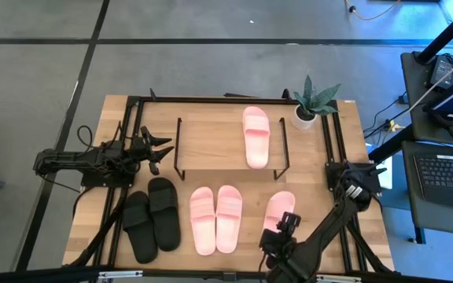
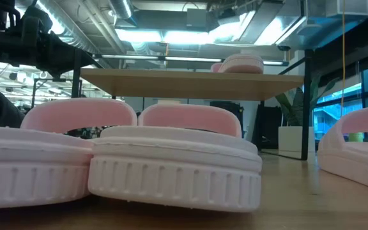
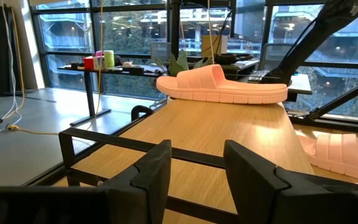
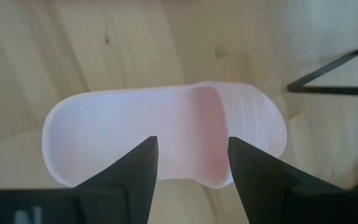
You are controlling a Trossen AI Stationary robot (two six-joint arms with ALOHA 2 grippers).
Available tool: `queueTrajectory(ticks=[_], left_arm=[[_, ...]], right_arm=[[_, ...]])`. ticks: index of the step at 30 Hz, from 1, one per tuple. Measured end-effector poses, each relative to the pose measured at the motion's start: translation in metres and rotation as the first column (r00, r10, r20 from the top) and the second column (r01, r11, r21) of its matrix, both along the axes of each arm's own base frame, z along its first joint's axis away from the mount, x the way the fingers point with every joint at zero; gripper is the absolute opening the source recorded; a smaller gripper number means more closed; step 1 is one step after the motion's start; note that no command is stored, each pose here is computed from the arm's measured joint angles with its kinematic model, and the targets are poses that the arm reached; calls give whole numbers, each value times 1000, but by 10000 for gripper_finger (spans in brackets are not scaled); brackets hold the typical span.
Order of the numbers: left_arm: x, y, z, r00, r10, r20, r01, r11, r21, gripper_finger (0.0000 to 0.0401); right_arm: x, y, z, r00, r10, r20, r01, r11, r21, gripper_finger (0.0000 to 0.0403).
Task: Pick and place slides into the shelf
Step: Put the pink slipper on the shelf
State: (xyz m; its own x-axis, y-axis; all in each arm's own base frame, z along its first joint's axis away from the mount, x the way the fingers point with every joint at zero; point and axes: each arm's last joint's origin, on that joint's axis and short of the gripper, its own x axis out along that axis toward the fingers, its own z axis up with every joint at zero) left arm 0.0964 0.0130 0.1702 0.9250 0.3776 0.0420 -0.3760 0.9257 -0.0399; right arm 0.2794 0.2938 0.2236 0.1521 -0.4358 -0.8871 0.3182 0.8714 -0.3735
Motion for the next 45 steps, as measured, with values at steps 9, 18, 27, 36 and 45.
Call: queueTrajectory(ticks=[9,18,27,36,45], left_arm=[[0,0,0,1000,0,0,0,1000,-1,141],[0,0,0,1000,0,0,0,1000,-1,141],[0,0,0,1000,0,0,0,1000,-1,141],[0,0,0,1000,0,0,0,1000,0,141],[0,0,0,1000,0,0,0,1000,0,141]], right_arm=[[-3,1,-3,1000,21,17,-20,999,-37,196],[-24,-12,-48,991,-40,-124,20,988,-154,196],[-36,-21,-68,984,-62,-168,23,974,-224,196],[-45,-32,-82,976,-98,-195,38,957,-289,194],[-43,-34,-83,975,-106,-197,45,957,-288,129]])
